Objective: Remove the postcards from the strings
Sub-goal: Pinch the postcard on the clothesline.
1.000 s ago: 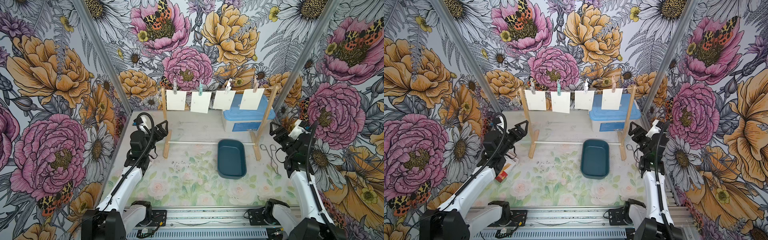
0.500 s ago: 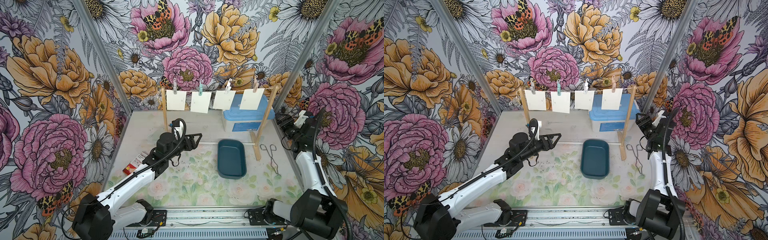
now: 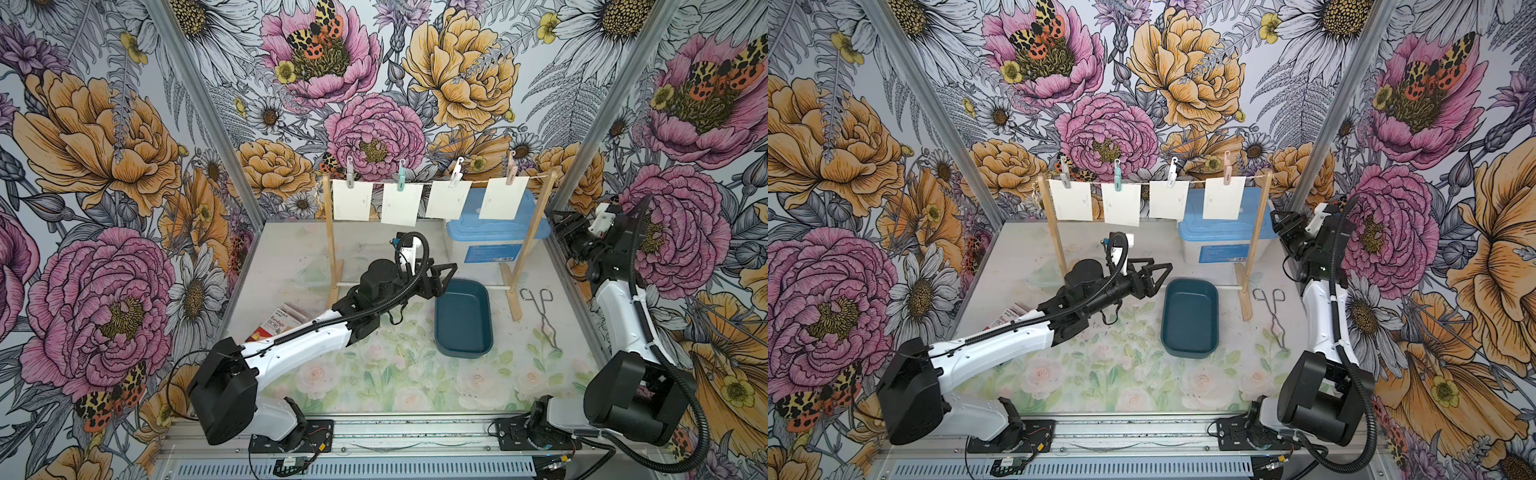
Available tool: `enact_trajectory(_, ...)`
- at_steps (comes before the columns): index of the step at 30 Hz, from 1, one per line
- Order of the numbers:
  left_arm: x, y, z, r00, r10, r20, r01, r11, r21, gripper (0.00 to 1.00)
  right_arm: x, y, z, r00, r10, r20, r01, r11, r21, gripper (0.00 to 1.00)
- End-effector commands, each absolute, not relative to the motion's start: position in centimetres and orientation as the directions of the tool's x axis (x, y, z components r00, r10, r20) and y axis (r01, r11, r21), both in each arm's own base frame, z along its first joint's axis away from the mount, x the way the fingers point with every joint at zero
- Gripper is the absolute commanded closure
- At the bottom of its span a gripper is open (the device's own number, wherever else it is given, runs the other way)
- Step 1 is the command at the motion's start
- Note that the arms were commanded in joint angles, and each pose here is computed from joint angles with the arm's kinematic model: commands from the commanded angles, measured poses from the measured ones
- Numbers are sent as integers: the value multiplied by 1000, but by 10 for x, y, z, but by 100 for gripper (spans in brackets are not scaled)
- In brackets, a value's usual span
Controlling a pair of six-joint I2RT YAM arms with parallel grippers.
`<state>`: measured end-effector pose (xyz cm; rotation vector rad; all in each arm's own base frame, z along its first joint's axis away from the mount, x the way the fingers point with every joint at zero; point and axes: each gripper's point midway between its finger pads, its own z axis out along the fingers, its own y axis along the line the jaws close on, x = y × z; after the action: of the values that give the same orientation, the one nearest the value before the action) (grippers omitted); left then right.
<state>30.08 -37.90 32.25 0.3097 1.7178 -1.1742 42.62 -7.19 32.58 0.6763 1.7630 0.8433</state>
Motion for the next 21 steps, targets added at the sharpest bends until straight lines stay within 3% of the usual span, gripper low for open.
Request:
enact_trajectory(1, 309, -400, 363, -358, -385, -851, 746, 429, -509, 16, 408, -58, 359, -305, 715, -629, -27, 654, 756, 26)
enact_trajectory(10, 343, -449, 394, -273, -469, -840, 815, 352, -461, 15, 376, -36, 405, -276, 641, -716, -147, 708, 691, 22)
enact_trajectory(15, 375, -474, 383, -319, -489, -812, 802, 317, -506, 13, 368, -22, 413, -288, 627, -724, -190, 703, 685, 22)
enact_trajectory(21, 406, -484, 372, -317, -511, -799, 761, 366, -536, 9, 357, -3, 423, -288, 594, -751, -249, 711, 658, 22)
